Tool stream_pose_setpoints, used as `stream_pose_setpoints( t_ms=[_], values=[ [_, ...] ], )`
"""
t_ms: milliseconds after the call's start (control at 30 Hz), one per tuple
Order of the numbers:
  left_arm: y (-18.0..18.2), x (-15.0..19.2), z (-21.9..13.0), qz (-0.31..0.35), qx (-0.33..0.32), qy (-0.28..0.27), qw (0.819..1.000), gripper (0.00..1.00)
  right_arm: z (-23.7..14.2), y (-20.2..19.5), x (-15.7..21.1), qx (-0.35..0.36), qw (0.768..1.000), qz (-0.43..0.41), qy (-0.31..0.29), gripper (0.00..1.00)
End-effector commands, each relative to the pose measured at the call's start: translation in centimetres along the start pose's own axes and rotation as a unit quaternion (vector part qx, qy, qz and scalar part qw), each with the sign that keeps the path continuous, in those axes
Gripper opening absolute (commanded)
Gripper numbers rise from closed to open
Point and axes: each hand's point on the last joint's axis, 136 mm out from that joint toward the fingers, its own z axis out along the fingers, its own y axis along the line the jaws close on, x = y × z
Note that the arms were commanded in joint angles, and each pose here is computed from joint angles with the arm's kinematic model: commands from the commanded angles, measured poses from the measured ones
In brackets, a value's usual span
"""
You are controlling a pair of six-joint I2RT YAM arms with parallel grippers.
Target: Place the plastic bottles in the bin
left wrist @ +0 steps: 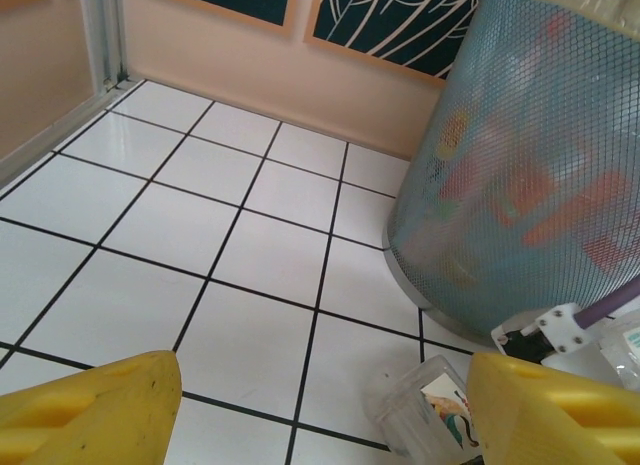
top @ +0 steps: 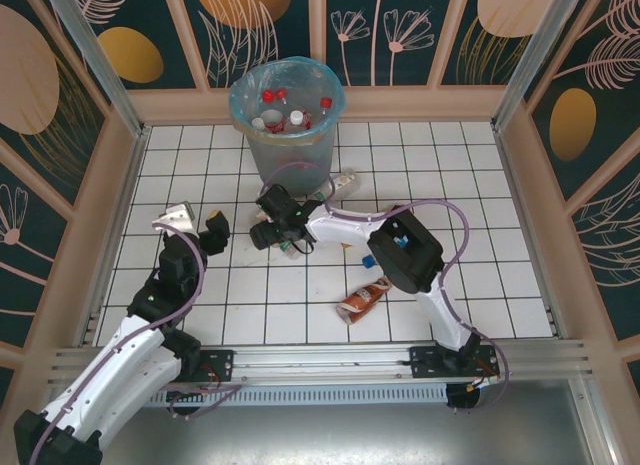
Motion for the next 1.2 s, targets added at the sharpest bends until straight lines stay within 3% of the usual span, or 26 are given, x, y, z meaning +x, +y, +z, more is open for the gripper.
stream_pose_setpoints(
  t_ms=[0, 133, 233, 367, 467, 500, 633, 733, 833, 933, 1000, 1167],
  values=[
    [-0.7, -1.9, -0.4, 0.040, 0.008, -0.021, 0.999, 0.74, -0.8, 0.0, -0.7, 0.013, 1.000, 0.016, 0.004, 0.68],
    [-2.9, -4.5, -1.2, 0.111, 0.054, -0.045, 0.991, 0.69, -3.4, 1.0, -1.5, -0.010, 0.999, 0.044, 0.000, 0.57],
    [-4.9, -6.6, -2.0, 0.184, 0.088, -0.070, 0.976, 0.66, -7.2, 2.9, -2.3, -0.070, 0.995, 0.073, -0.009, 0.51],
    [-7.2, -9.5, -3.8, 0.283, 0.120, -0.135, 0.942, 0.67, -14.5, 5.4, -3.9, -0.154, 0.982, 0.097, -0.052, 0.48],
    [-9.1, -10.7, -5.6, 0.355, 0.156, -0.210, 0.897, 0.69, -20.8, 6.1, -5.8, -0.192, 0.970, 0.094, -0.114, 0.47],
    [-9.2, -11.3, -6.1, 0.358, 0.155, -0.236, 0.890, 0.71, -22.9, 6.0, -6.5, -0.197, 0.967, 0.088, -0.138, 0.46],
    [-8.0, -15.2, -6.9, 0.278, 0.105, -0.284, 0.912, 0.70, -29.8, 4.8, -10.2, -0.165, 0.958, 0.054, -0.229, 0.45],
    [-7.7, -15.1, -5.5, 0.225, 0.095, -0.259, 0.934, 0.70, -33.9, 3.1, -13.8, -0.111, 0.946, 0.015, -0.303, 0.45],
    [-8.6, -12.8, -3.5, 0.215, 0.118, -0.214, 0.945, 0.70, -36.2, 0.5, -17.7, -0.055, 0.927, -0.009, -0.371, 0.46],
    [-9.1, -10.6, -2.1, 0.199, 0.135, -0.184, 0.953, 0.70, -37.0, -3.0, -21.7, -0.028, 0.908, -0.011, -0.419, 0.45],
    [-9.4, -9.5, -1.7, 0.220, 0.145, -0.173, 0.949, 0.71, -36.4, -6.0, -24.3, 0.002, 0.899, -0.005, -0.439, 0.44],
    [-7.4, -9.8, -1.1, 0.220, 0.085, -0.175, 0.956, 0.73, -33.0, -10.2, -29.7, 0.049, 0.890, -0.029, -0.453, 0.45]
  ],
)
